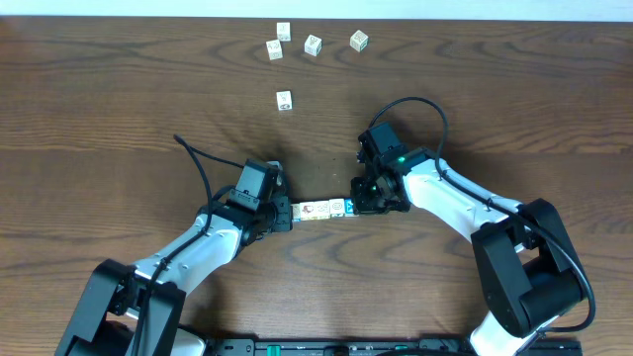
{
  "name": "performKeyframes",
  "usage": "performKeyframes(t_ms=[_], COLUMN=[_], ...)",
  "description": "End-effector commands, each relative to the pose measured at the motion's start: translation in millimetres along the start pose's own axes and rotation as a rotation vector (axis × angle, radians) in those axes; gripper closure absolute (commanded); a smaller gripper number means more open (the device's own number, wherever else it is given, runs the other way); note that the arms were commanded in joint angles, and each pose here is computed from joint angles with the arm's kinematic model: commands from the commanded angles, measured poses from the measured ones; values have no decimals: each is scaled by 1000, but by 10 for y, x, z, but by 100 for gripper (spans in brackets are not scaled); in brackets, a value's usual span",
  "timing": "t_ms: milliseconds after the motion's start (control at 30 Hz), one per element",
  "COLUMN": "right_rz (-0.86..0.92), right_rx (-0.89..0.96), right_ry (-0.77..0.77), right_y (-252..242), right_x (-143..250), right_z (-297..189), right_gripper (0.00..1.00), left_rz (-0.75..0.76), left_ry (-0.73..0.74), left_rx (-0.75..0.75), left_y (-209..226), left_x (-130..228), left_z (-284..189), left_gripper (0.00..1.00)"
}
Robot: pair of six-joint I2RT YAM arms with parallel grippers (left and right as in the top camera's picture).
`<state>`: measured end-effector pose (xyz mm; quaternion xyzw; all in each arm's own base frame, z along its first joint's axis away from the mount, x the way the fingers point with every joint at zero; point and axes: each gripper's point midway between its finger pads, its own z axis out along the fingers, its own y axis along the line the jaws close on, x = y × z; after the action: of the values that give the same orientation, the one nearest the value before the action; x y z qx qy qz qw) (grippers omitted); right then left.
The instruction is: Lift 5 blocks
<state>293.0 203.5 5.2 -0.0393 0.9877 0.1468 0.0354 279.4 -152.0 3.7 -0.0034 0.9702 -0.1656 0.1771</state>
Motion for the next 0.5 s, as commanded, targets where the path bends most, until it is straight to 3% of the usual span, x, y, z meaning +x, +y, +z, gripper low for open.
performKeyframes(t_ms=[0,467], right_rz=[-26,-77], right_rx=[-134,-198], right_ry=[44,34], right_y=[263,433], right_x=[75,64], right_z=[-17,-23], right_gripper=[99,99], left_rz=[29,32], left_ry=[21,36], left_rx=[110,155], left_y=[-226,-306], left_x=[34,55], left_z=[-33,-45], left_gripper=[93,93])
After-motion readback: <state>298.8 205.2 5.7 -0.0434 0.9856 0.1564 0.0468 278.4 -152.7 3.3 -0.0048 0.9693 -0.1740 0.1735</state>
